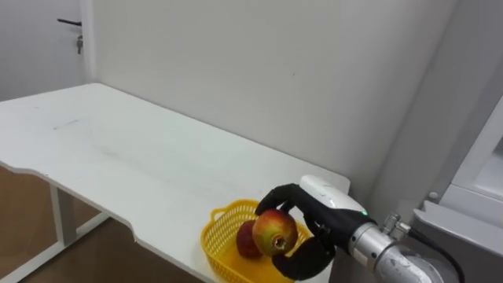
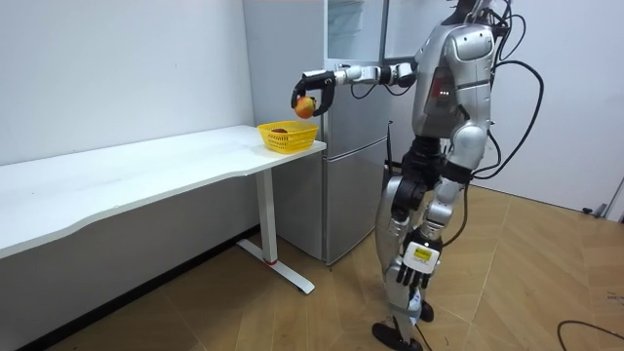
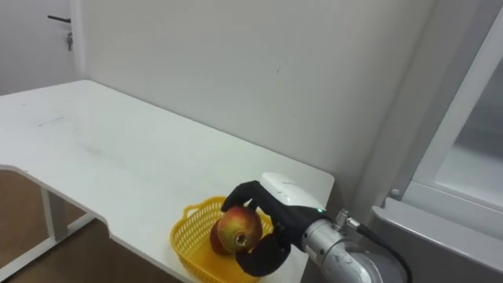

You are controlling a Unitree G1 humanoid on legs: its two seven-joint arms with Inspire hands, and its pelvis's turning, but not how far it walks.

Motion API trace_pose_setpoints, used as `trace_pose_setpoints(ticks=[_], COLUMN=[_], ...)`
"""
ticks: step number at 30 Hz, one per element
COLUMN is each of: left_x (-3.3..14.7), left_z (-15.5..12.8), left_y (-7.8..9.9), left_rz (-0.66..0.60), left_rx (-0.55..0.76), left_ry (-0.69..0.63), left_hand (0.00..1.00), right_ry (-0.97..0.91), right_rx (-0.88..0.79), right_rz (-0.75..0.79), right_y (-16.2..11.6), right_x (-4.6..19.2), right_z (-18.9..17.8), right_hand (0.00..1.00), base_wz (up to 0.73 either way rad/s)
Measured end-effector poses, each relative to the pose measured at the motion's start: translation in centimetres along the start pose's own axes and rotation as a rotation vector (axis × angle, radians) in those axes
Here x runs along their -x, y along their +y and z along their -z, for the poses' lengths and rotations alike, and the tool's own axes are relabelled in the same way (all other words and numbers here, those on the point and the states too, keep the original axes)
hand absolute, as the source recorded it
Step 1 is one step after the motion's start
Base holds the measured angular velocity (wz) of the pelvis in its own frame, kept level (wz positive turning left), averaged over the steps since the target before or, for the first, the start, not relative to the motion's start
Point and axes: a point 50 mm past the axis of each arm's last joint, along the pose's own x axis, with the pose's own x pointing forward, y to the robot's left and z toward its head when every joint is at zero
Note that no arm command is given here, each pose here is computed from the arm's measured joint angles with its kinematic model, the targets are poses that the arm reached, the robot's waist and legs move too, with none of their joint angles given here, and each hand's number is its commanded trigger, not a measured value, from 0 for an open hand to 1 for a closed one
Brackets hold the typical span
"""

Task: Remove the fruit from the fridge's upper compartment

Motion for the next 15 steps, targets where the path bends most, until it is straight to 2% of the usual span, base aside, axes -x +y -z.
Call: trace_pose_setpoints(ticks=[3,4,5,6,15], left_x=[0.1,0.1,0.1,0.1,0.2], left_z=[0.0,0.0,0.0,0.0,-0.4], left_y=[0.3,0.4,0.5,0.6,0.6], left_rz=[-0.002,0.000,0.000,0.000,0.019], left_rx=[-0.004,-0.005,-0.006,-0.006,-0.011], left_ry=[0.000,0.001,0.001,0.002,-0.015], left_hand=[0.00,0.00,0.00,0.00,0.00], right_ry=[0.022,0.033,0.044,0.050,0.067], right_rx=[-0.005,-0.007,-0.009,-0.010,-0.015], right_rz=[-0.008,-0.012,-0.017,-0.019,-0.025], right_y=[0.2,0.3,0.4,0.5,0.6], right_x=[0.0,0.0,0.0,0.0,0.0], right_z=[0.5,0.8,1.0,1.2,1.6], right_hand=[1.00,0.50,0.06,0.00,0.00], base_wz=[0.04,0.00,0.00,0.04,0.07])
